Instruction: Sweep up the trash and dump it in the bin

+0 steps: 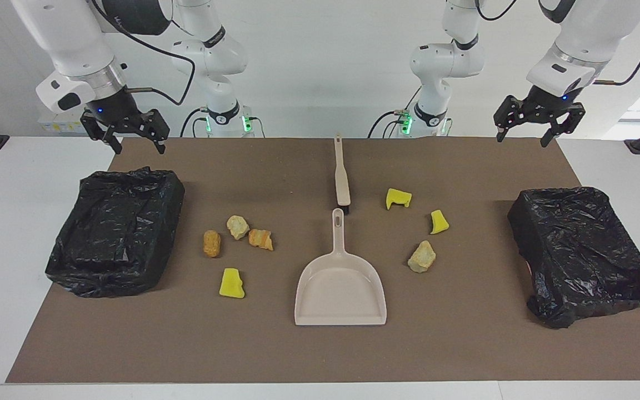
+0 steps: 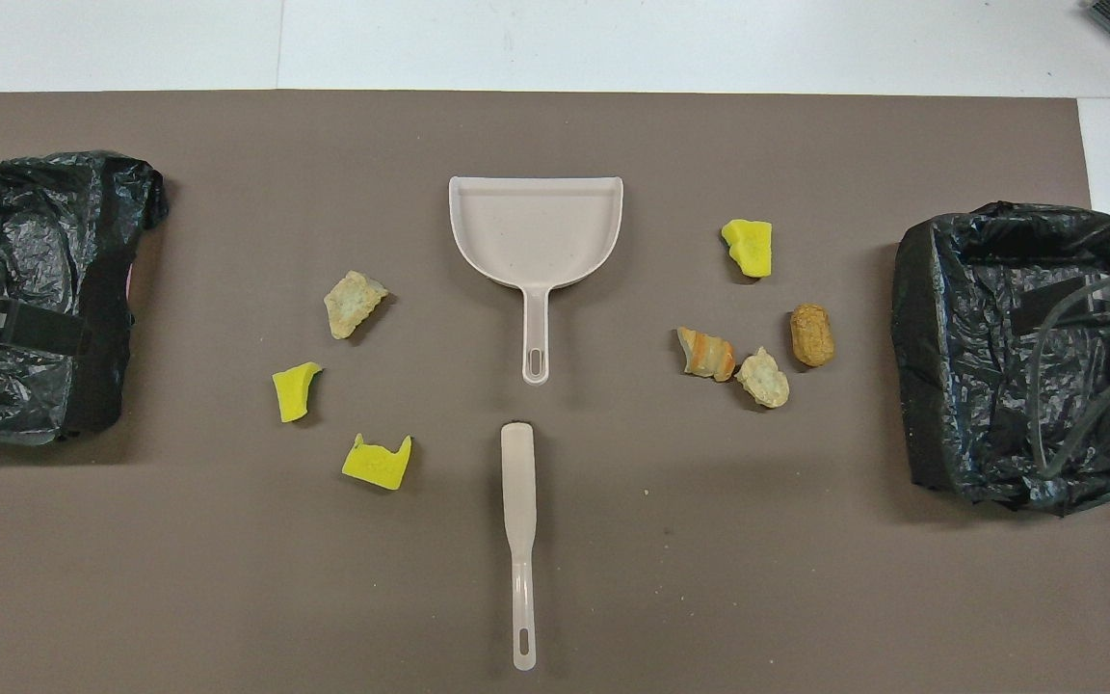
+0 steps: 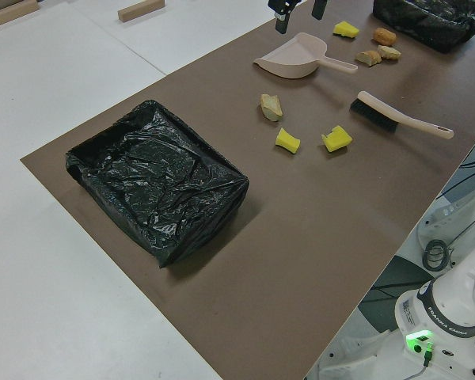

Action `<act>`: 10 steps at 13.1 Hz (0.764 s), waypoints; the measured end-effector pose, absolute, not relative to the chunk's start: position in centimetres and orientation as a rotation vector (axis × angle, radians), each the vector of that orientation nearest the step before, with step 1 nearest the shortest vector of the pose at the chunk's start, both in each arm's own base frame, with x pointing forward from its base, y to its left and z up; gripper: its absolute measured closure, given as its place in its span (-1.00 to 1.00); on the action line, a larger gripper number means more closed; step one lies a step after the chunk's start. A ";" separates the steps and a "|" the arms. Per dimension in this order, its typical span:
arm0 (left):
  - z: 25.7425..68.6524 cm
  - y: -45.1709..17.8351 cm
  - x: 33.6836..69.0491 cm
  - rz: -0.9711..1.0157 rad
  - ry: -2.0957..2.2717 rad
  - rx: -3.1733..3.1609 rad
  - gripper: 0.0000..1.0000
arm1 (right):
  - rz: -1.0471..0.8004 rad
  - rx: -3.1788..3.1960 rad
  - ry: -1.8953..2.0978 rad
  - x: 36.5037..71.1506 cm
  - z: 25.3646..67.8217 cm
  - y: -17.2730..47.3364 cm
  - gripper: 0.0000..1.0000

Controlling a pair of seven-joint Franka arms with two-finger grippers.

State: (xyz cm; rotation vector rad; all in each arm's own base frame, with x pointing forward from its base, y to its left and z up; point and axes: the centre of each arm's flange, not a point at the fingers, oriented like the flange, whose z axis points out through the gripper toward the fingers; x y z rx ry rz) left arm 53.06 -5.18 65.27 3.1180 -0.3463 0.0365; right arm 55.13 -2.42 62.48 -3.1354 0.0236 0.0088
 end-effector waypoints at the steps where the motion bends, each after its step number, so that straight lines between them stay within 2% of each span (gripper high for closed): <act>1: 65.3 -5.2 53.1 0.036 -0.347 3.118 -1.00 | 0.009 -3.135 0.024 55.1 62.5 -2.4 -1.00; 10: 65.3 -6.4 52.9 0.034 -0.382 3.112 -1.00 | 0.009 -3.135 0.024 55.1 62.5 -2.4 -1.00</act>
